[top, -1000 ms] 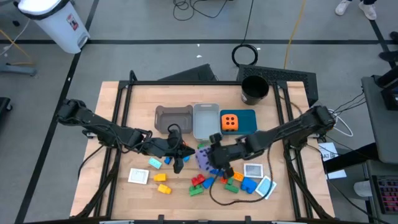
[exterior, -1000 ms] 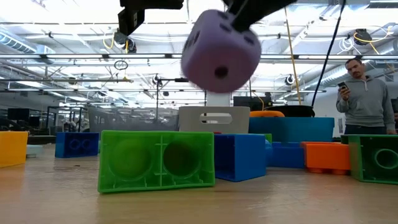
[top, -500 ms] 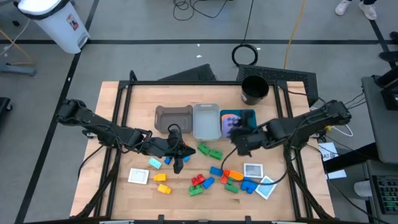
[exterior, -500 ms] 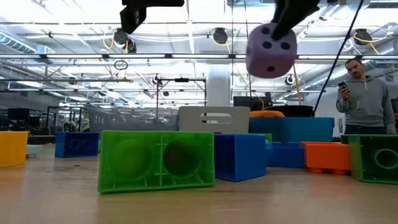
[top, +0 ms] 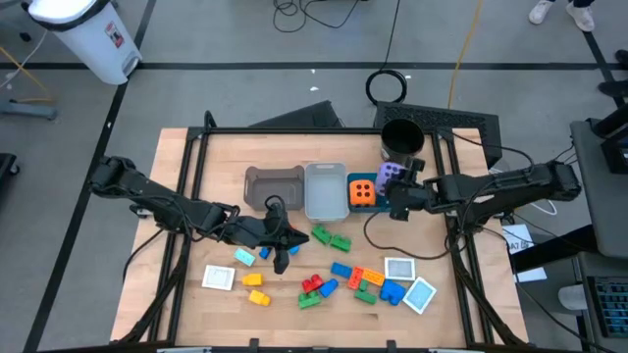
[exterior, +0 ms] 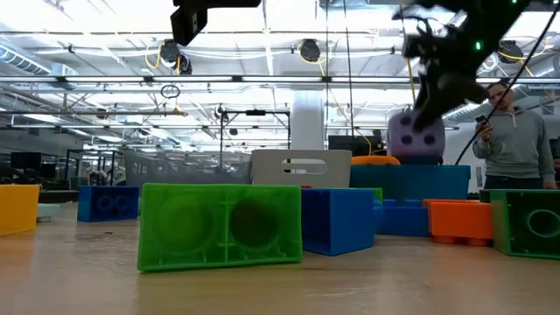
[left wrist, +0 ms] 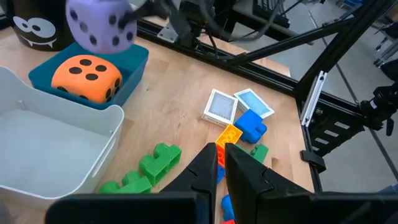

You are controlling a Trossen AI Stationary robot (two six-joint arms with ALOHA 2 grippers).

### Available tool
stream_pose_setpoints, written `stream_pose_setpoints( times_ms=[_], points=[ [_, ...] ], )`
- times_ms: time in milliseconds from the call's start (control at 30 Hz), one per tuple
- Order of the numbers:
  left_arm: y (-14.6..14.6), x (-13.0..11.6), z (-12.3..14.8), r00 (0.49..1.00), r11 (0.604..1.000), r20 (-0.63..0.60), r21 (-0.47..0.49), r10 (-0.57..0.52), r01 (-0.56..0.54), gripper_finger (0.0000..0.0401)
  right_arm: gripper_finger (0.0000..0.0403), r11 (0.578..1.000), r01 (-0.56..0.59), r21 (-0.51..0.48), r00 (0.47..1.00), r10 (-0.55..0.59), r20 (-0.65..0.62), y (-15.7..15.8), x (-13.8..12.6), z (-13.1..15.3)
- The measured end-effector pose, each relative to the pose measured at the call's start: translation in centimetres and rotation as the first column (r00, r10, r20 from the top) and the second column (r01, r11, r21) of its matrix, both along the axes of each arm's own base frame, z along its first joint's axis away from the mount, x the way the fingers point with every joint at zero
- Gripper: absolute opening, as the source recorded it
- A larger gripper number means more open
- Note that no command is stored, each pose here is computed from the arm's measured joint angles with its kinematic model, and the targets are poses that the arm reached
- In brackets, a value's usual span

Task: Pick & Place Toys
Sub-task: Put the purple die into the blue bin

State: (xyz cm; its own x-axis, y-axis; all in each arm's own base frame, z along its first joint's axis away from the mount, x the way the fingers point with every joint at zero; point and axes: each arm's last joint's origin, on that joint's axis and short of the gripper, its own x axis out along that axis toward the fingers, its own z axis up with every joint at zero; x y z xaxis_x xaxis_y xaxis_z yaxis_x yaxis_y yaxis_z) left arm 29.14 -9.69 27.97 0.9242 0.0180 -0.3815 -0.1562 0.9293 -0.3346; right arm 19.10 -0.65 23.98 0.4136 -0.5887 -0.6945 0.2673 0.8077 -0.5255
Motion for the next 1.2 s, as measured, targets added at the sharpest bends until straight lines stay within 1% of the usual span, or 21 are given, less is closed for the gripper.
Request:
stream_pose_setpoints(
  times_ms=[133,200,500,633,800,967,1100,1200],
  points=[
    [0.0,0.0,0.0,1.000,1.000,0.000,0.000,0.000,0.000,0.0035,0.0161,0.998,-0.053,0.015,0.998,0.053,0.035,-0.1,-0.2,-1.6],
    [0.0,0.0,0.0,1.000,1.000,0.000,0.000,0.000,0.000,0.0035,0.0161,0.996,-0.084,0.023,0.996,0.083,0.023,0.0,-0.2,-2.1],
    [0.0,0.0,0.0,1.000,1.000,-0.001,-0.002,0.002,-0.002,0.0035,0.0161,0.991,-0.128,0.031,0.992,0.129,-0.009,0.1,-0.2,-2.4],
    [0.0,0.0,0.0,1.000,1.000,0.000,-0.003,0.002,-0.002,0.0035,0.0163,0.991,-0.131,0.030,0.991,0.131,-0.015,0.1,-0.3,-2.4],
    [0.0,0.0,0.0,1.000,1.000,0.000,-0.002,0.002,-0.002,0.0035,0.0175,0.986,-0.152,0.067,0.988,0.154,-0.016,0.2,-0.3,-2.4],
    [0.0,0.0,0.0,1.000,1.000,0.000,-0.002,0.002,-0.002,0.0035,0.0185,0.986,-0.150,0.066,0.988,0.151,-0.012,0.2,-0.3,-2.5],
    [0.0,0.0,0.0,1.000,1.000,-0.001,-0.002,0.002,-0.002,0.0035,0.0196,0.983,-0.175,0.046,0.984,0.177,-0.031,0.2,-0.4,-3.6],
    [0.0,0.0,0.0,1.000,1.000,0.000,-0.002,0.002,-0.002,0.0035,0.0215,0.982,-0.181,0.042,0.982,0.183,-0.039,0.2,-0.6,-4.2]
  ],
)
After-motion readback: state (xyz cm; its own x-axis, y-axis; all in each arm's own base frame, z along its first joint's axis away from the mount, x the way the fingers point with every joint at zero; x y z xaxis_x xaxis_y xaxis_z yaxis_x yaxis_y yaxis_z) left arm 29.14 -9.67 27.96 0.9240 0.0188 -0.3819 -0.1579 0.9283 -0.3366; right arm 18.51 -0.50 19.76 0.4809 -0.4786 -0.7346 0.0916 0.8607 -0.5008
